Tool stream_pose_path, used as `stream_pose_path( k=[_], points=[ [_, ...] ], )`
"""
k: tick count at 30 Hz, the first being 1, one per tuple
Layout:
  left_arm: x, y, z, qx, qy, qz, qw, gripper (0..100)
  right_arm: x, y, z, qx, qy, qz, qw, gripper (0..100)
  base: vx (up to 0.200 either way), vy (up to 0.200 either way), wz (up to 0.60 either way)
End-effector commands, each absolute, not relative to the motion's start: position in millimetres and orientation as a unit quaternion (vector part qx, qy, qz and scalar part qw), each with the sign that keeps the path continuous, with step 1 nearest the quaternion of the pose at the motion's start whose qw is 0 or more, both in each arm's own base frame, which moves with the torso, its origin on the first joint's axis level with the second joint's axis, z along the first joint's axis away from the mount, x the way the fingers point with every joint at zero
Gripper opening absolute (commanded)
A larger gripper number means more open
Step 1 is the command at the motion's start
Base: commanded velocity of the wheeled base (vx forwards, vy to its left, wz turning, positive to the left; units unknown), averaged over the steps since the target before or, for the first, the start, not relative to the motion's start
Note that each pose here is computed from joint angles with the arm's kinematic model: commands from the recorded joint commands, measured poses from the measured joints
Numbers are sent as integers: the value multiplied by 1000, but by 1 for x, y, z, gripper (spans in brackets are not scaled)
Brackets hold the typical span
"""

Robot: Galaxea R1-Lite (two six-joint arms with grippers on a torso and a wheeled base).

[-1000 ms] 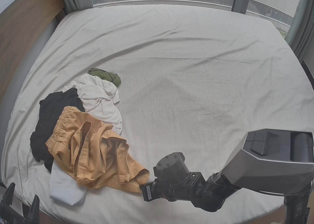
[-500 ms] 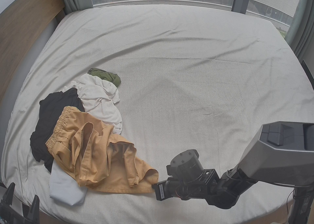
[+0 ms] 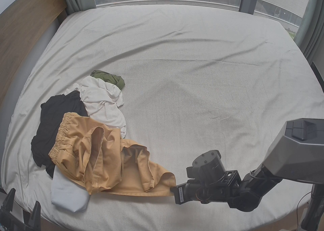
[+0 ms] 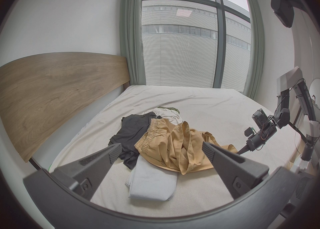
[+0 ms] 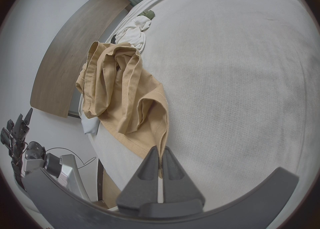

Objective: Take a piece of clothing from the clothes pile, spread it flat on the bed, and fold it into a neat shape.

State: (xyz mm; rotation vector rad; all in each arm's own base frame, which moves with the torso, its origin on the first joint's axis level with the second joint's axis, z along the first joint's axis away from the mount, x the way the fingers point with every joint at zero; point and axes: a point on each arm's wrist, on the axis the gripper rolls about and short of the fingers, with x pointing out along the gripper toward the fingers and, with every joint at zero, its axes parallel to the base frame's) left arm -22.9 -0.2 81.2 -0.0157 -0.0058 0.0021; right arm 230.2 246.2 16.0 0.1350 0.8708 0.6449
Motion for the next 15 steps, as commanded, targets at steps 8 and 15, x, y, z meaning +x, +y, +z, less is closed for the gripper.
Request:
stream_pose_path(
  k=[8, 15],
  points=[
    [-23, 0, 76, -8, -2, 2, 1000, 100, 227, 221, 25, 61, 411, 288, 863, 0, 0, 0, 0],
    [-23, 0, 76, -8, -1, 2, 1000, 100, 224, 204, 27, 63, 417, 271, 865, 0, 0, 0, 0]
  ],
)
